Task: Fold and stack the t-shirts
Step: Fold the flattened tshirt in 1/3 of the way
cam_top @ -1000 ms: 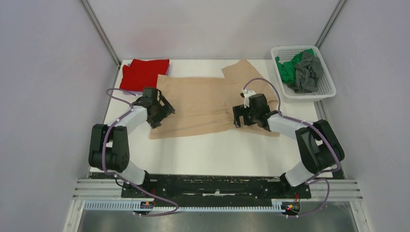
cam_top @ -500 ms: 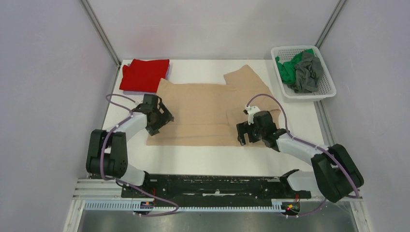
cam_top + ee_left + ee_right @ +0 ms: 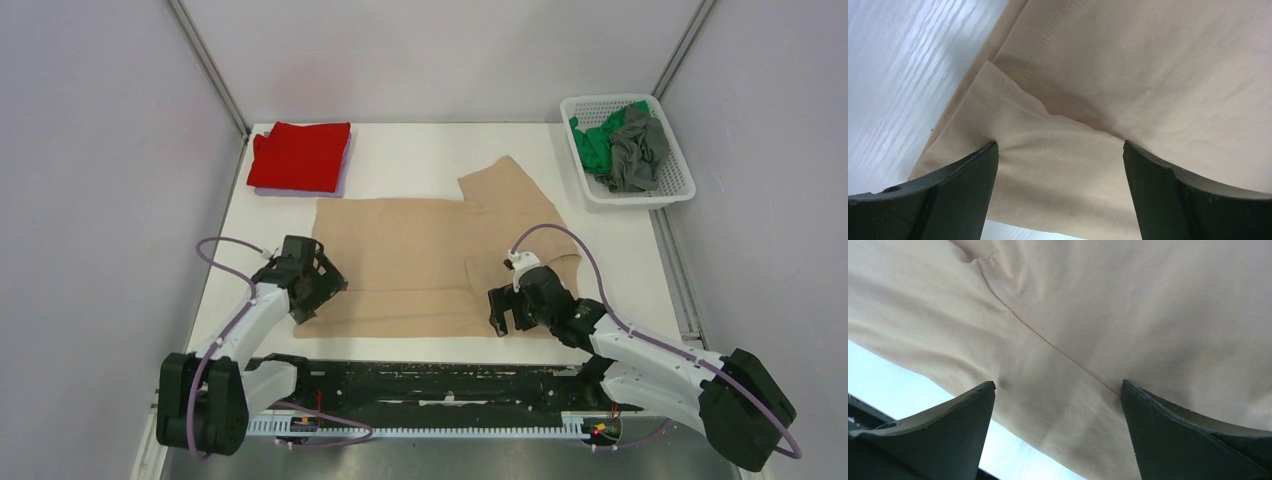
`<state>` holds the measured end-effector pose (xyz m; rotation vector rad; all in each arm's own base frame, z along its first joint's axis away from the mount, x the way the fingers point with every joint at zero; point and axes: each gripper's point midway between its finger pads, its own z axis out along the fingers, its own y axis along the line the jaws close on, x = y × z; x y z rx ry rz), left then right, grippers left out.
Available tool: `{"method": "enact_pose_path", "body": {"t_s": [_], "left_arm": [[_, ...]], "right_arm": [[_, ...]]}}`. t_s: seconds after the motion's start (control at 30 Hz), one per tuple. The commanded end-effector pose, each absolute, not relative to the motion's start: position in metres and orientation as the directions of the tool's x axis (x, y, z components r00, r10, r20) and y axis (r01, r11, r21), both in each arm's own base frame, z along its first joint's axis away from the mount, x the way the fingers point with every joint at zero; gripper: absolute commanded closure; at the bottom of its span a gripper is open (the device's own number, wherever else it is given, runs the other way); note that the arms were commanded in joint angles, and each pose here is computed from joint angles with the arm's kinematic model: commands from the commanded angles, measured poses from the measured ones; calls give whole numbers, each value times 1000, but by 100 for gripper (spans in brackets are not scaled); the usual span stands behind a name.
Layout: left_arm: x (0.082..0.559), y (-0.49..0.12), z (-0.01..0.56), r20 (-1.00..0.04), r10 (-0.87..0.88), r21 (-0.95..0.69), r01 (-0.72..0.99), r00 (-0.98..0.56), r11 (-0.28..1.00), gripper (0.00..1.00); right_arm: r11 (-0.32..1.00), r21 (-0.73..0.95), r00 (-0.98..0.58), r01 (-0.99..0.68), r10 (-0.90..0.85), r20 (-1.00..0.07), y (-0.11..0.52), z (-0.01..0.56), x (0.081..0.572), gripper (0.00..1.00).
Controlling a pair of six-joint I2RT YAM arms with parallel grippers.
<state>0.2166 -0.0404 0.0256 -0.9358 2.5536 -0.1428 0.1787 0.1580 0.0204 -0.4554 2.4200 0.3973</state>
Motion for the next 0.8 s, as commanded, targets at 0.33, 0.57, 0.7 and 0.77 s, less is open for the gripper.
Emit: {"method": "enact_pose_path", "body": {"t_s": [0.33,0.57,0.7,0.77], "left_arm": [[178,-26,26,-367,-701,-215,-677,-612,704,0],[182,-15,32,-405,-693,-169,-696,-597,698,0],[189,-15,46,-443,-700,-223,-687,-561,692,0],[198,-17,64,-467,-699,-267,-667,-542,696,0]], "right_arm": [[915,147,-860,-376,-286,-422,151,2,90,2],[930,38,-800,-366,-294,-524,148,30,120,2],[912,53,-727,-408,-289,-622,176,64,145,2],[900,71,-689,-430,-276,-670,192,85,156,2]]}}
